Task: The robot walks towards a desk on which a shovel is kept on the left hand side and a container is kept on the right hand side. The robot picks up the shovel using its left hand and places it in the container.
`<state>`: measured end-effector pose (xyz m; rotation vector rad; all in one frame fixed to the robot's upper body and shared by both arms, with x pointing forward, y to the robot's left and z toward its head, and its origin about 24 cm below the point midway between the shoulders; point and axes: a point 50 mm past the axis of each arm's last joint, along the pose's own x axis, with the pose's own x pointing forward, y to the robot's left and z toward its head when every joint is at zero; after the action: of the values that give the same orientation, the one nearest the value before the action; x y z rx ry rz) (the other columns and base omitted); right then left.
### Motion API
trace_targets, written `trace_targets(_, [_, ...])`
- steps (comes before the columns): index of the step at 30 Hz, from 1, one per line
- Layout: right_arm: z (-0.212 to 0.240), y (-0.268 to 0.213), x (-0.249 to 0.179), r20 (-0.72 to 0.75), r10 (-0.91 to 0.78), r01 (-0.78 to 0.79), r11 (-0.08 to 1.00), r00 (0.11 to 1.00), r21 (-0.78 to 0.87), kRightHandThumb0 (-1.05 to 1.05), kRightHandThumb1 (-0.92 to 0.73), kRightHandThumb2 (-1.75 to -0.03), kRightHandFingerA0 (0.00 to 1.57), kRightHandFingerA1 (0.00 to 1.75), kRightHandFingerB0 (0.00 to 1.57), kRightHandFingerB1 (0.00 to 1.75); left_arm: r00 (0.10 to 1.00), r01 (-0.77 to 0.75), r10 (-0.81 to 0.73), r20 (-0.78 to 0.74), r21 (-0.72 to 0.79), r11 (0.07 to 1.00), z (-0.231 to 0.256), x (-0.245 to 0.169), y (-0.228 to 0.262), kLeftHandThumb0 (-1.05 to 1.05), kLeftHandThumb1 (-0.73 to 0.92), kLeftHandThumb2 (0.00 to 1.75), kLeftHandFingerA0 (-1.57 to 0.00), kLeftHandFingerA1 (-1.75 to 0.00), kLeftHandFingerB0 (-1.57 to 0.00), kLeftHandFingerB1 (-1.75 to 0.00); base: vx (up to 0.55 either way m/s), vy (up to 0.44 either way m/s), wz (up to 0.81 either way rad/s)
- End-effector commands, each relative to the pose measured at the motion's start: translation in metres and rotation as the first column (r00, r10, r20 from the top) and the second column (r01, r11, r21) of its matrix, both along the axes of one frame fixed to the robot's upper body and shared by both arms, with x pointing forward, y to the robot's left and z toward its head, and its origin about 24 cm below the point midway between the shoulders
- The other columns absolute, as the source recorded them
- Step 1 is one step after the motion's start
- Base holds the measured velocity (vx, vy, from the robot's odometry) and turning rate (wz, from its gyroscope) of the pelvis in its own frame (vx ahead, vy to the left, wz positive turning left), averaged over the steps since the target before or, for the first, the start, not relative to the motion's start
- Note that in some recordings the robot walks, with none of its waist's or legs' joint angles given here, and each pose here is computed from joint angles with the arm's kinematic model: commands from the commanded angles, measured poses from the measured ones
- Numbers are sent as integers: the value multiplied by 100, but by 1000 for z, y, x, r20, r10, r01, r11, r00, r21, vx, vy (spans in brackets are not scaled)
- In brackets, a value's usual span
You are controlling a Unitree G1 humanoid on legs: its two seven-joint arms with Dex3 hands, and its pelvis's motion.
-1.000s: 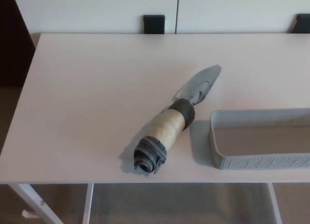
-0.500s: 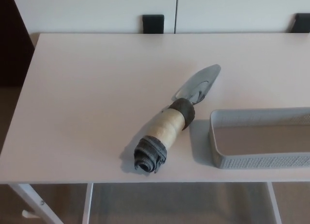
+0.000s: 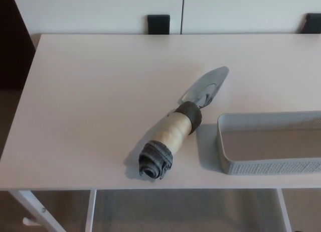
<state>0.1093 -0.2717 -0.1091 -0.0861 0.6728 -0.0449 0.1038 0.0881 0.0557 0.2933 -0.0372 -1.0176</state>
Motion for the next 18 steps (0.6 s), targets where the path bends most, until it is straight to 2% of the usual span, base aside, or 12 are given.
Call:
trace_targets(1, [6,-9,8,12,6,-5,999,1000,-40,-32,-56,-57,73,51,44,40,773,313,-15,634,-361,878,98,-24,-44,-26,69,63,-43,-47,-48,-35,0,0,0])
trace_targets(2, [5,-10,9,-3,24,-24,998,1000,-62,-36,-54,-56,72,53,44,39,776,246,33,630,-351,903,119,-12,-34,-35,57,58,-53,-41,-54,-37,0,0,0])
trace_targets(3, [5,-11,9,-5,27,-27,998,1000,-64,-36,-54,-56,72,53,44,39,782,215,47,622,-339,916,124,-9,-30,-39,61,58,-50,-42,-47,-37,0,0,0])
trace_targets(4, [5,-10,9,-6,28,-28,998,1000,-64,-36,-54,-56,72,53,44,39,794,153,73,603,-314,937,132,-1,-22,-48,49,56,-65,-40,-61,-39,0,0,0])
trace_targets(5, [5,-9,7,0,20,-20,999,1000,-49,-37,-54,-57,72,52,39,38,773,48,137,620,-272,961,138,16,-17,-52,46,74,-36,-45,-30,-42,0,0,0])
trace_targets(6, [6,-7,5,9,13,-12,999,1000,-34,-47,-45,-73,67,59,34,47,723,-72,212,658,-234,970,142,35,-13,-33,60,59,-32,-35,-27,-30,0,0,0])
trace_targets(8, [4,-9,6,-2,10,-10,999,1000,-39,-39,-46,-72,69,58,39,48,709,-159,264,653,-217,963,141,53,-11,-36,55,66,-26,-37,-25,-35,6,-8,3])
trace_targets(9, [4,-8,6,9,2,-2,1000,1000,-30,-33,-56,-57,77,50,46,40,706,-211,305,639,-221,952,139,68,-10,-30,59,58,-31,-33,-27,-30,0,0,0])
trace_targets(13, [4,-8,8,10,5,-4,999,1000,-40,-33,-56,-57,77,51,49,40,695,-379,406,593,-178,908,130,117,-1,-37,50,65,-32,-41,-32,-37,0,0,0])
trace_targets(14, [5,-7,8,13,11,-10,999,1000,-41,-40,-46,-74,71,61,41,49,680,-419,423,599,-156,894,127,128,1,-29,51,55,-32,-36,-35,-32,0,0,0])
trace_targets(15, [6,-6,9,18,13,-12,999,1000,-34,-32,-56,-56,72,50,47,40,658,-455,435,615,-137,880,124,137,4,-37,45,62,-29,-42,-30,-36,0,0,0])
trace_targets(18, [5,-7,10,13,10,-10,1000,1000,-29,-31,-56,-56,72,52,43,40,618,-533,445,649,-71,843,117,155,10,-37,45,55,-25,-33,-29,-31,0,0,0])
